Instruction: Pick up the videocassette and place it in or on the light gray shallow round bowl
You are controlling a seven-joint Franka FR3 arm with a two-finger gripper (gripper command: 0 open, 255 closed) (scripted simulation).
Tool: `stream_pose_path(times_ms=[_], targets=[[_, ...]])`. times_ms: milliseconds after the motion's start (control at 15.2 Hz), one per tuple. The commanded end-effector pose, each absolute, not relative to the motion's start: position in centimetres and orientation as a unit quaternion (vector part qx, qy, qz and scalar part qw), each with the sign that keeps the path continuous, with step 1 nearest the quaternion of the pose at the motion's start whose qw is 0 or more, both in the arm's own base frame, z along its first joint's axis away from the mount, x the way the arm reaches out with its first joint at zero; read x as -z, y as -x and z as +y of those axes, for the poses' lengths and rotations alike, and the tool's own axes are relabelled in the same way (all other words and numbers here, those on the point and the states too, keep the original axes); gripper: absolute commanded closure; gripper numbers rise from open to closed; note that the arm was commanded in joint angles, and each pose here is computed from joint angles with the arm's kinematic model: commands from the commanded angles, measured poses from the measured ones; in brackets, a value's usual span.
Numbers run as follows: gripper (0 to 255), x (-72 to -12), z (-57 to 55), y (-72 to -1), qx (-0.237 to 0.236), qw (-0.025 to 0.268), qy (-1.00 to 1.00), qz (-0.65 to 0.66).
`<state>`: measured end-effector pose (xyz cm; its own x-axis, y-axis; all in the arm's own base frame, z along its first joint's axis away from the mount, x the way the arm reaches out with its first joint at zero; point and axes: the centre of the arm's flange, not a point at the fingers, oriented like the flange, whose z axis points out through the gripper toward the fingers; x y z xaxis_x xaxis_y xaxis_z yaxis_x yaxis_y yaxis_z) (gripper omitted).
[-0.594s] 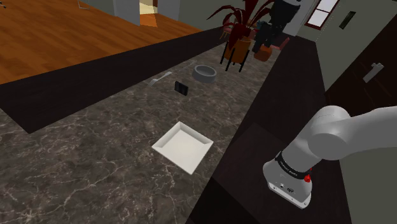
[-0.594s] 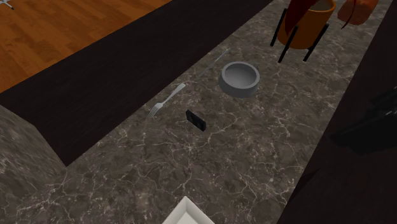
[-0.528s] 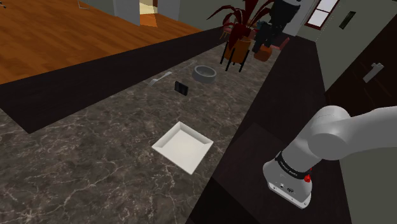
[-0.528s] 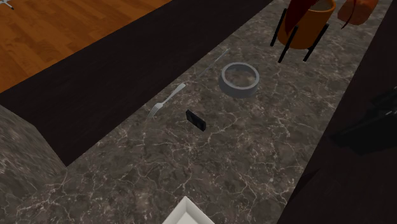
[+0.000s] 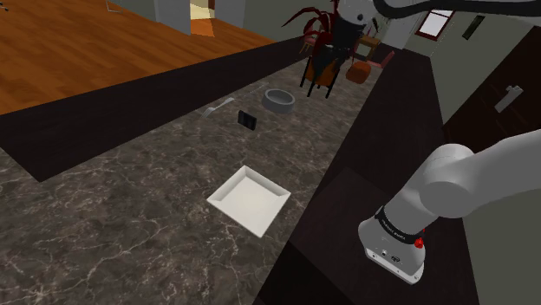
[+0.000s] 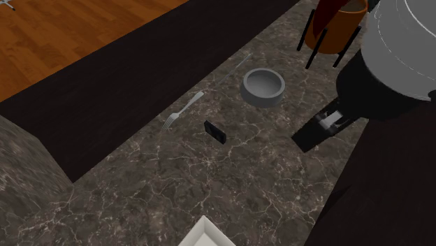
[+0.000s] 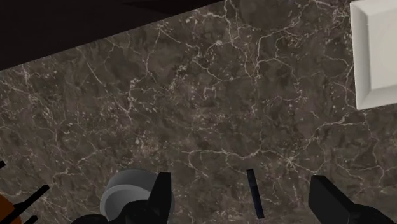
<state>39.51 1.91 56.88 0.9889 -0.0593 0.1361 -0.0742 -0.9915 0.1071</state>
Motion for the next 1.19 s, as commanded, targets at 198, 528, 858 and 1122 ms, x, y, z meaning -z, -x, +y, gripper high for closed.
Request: stream_pose_path(times_ms=[198, 528, 858, 1122], targets=[[0, -52.4, 2.7, -44.9, -0.065, 0.054, -0.996, -0.042], [0, -48.3, 3.7, -50.0, -0.062, 0.052, -0.995, -0.05], [0, -44.2, 4.7, -55.1, -0.06, 0.05, -0.995, -0.057], [0, -40.9, 5.4, -59.2, -0.058, 0.048, -0.995, -0.064]])
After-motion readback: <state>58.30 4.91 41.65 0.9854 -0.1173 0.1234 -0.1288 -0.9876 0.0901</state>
